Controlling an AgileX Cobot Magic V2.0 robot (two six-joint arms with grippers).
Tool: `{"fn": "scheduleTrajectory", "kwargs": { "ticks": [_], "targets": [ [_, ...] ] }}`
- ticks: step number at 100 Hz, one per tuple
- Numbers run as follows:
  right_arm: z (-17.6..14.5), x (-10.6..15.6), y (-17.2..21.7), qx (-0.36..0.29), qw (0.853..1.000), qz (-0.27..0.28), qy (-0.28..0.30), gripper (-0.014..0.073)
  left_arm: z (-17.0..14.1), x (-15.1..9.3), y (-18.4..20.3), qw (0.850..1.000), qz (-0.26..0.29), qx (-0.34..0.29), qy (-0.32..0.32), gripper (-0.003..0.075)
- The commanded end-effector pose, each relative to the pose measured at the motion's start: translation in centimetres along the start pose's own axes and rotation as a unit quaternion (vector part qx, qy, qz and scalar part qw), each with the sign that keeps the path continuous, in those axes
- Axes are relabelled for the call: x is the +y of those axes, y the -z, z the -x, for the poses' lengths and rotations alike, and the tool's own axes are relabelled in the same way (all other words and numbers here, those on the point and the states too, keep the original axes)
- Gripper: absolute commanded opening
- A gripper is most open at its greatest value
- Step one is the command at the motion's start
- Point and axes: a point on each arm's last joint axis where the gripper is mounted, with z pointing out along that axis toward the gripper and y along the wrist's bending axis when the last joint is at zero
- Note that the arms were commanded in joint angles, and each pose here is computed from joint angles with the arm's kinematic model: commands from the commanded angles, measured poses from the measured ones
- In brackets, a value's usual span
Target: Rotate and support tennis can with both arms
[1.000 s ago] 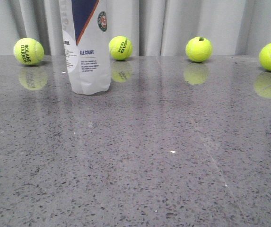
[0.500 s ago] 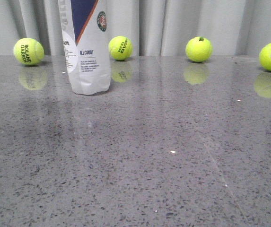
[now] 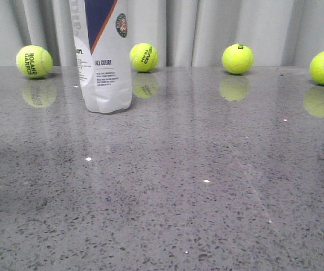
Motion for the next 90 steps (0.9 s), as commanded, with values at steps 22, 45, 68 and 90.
{"fn": "scheduleTrajectory", "kwargs": {
  "ticks": [22,45,68,90],
  "targets": [
    [1.4,0.2,0.2,-0.045,0.999,0.003,0.009,-0.0069,-1.7,-0.1,1.6,0.998,0.018,-0.057,0.014,-0.002],
    [1.4,0.2,0.2,-0.045,0.999,0.003,0.009,-0.0069,-3.5,0.7,1.3,0.989,0.055,-0.137,0.028,-0.002],
    [1.4,0.2,0.2,-0.045,0.999,0.003,0.009,-0.0069,-7.4,1.9,0.6,0.971,0.106,-0.201,0.075,-0.002],
    [1.4,0.2,0.2,-0.045,0.999,0.003,0.009,-0.0069,-10.9,2.8,0.2,0.937,0.183,-0.291,0.064,-0.002]
  ]
}}
